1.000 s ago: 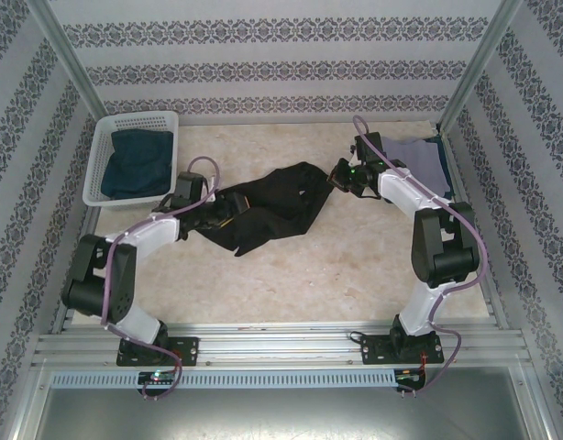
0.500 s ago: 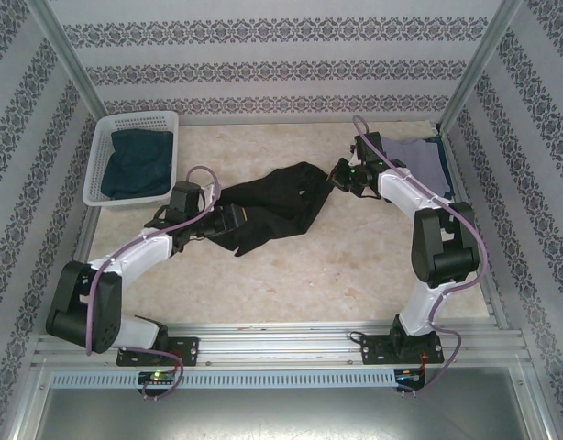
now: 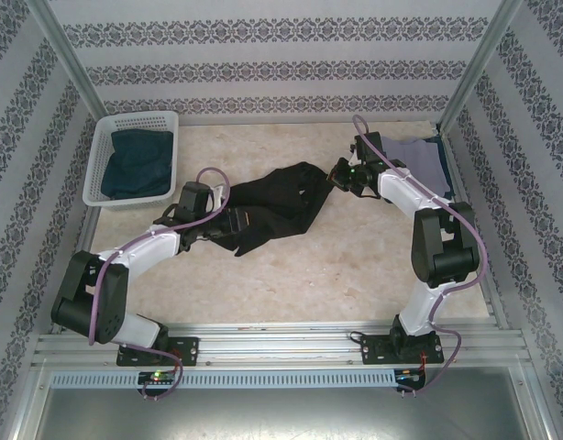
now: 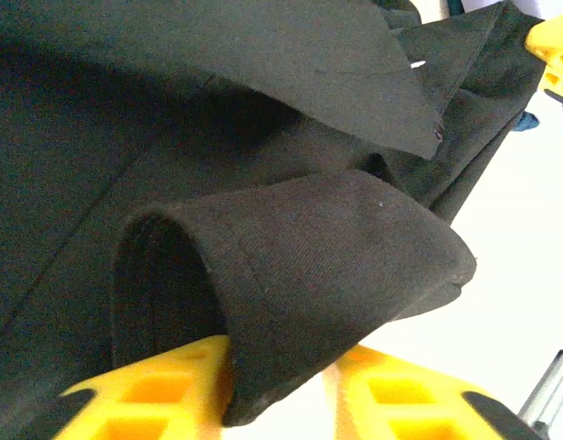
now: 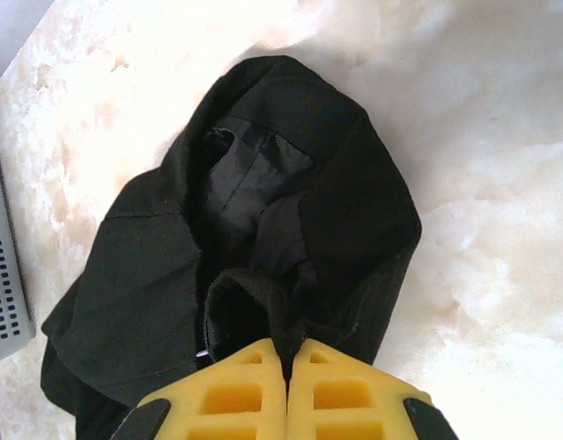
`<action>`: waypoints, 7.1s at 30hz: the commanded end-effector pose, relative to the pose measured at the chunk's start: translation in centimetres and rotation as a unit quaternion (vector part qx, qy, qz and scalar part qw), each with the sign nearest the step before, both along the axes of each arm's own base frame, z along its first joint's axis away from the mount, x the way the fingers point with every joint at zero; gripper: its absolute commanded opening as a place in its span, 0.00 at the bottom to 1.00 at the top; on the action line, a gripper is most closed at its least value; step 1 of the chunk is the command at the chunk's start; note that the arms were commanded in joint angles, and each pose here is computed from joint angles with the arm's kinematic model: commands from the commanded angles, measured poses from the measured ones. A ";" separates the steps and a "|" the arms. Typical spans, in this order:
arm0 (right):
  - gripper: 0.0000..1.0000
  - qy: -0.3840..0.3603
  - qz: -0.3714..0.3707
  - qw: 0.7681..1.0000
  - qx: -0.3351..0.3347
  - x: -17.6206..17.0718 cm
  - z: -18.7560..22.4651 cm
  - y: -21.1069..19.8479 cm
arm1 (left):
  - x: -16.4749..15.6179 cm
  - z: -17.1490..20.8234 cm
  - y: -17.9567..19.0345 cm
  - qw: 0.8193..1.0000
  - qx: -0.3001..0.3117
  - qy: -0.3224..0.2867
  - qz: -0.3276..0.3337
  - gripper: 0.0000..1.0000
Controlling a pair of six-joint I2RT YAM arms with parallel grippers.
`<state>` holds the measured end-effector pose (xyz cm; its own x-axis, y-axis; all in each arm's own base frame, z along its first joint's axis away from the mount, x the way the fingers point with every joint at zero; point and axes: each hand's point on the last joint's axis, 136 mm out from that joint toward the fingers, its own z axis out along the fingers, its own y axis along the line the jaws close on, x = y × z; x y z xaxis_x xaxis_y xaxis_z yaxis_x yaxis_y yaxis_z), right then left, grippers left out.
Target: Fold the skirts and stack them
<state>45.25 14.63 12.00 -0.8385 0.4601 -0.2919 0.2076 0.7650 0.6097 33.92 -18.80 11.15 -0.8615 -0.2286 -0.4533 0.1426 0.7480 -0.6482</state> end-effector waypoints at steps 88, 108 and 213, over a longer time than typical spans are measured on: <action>0.98 0.052 0.096 0.990 0.092 -14.1 -2.2 5.3 | -6.4 -3.3 0.4 0.961 0.035 0.226 0.157 1.00; 0.98 0.124 0.030 0.992 0.011 -20.9 -8.6 1.2 | -18.3 -11.4 5.0 0.892 0.091 0.408 0.171 1.00; 0.70 0.149 -0.087 0.984 0.048 -19.4 -6.3 -2.1 | -11.8 -7.6 9.0 0.883 0.014 0.292 0.366 0.00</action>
<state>28.03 11.45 6.89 -0.8032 0.5837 -0.1187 0.4192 0.6955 0.5836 22.21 -10.10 3.49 -0.5764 -0.8170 0.0148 -0.7387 0.5133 -0.4369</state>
